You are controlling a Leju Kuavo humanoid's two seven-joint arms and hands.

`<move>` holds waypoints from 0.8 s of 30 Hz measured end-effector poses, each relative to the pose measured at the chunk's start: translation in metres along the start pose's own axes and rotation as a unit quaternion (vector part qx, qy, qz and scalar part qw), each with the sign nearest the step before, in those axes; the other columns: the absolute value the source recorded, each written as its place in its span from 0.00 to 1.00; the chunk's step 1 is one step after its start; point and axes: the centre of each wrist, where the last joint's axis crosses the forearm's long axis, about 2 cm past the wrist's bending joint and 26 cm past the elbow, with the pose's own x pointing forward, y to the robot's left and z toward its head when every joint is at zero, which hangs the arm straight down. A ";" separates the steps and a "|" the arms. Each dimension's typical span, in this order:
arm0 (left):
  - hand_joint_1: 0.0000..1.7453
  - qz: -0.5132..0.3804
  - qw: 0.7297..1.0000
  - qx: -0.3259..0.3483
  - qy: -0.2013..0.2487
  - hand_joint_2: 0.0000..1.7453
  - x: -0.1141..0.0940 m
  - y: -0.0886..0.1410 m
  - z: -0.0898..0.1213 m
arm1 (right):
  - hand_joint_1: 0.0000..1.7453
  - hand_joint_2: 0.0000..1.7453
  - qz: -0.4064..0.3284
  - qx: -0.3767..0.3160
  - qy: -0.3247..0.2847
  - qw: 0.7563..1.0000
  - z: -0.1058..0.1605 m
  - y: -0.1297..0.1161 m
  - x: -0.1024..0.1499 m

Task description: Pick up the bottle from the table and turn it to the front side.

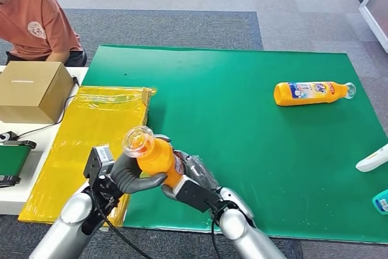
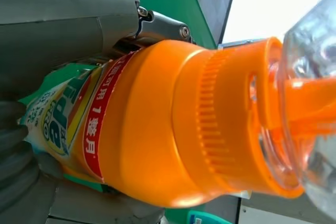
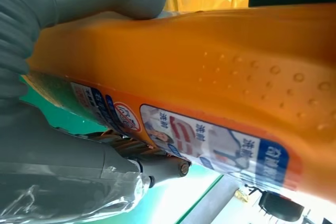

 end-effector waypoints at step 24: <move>1.00 -0.717 0.602 0.318 0.146 1.00 -0.011 0.037 0.057 | 0.00 1.00 -0.078 -0.254 -0.006 0.964 0.028 -0.087 0.010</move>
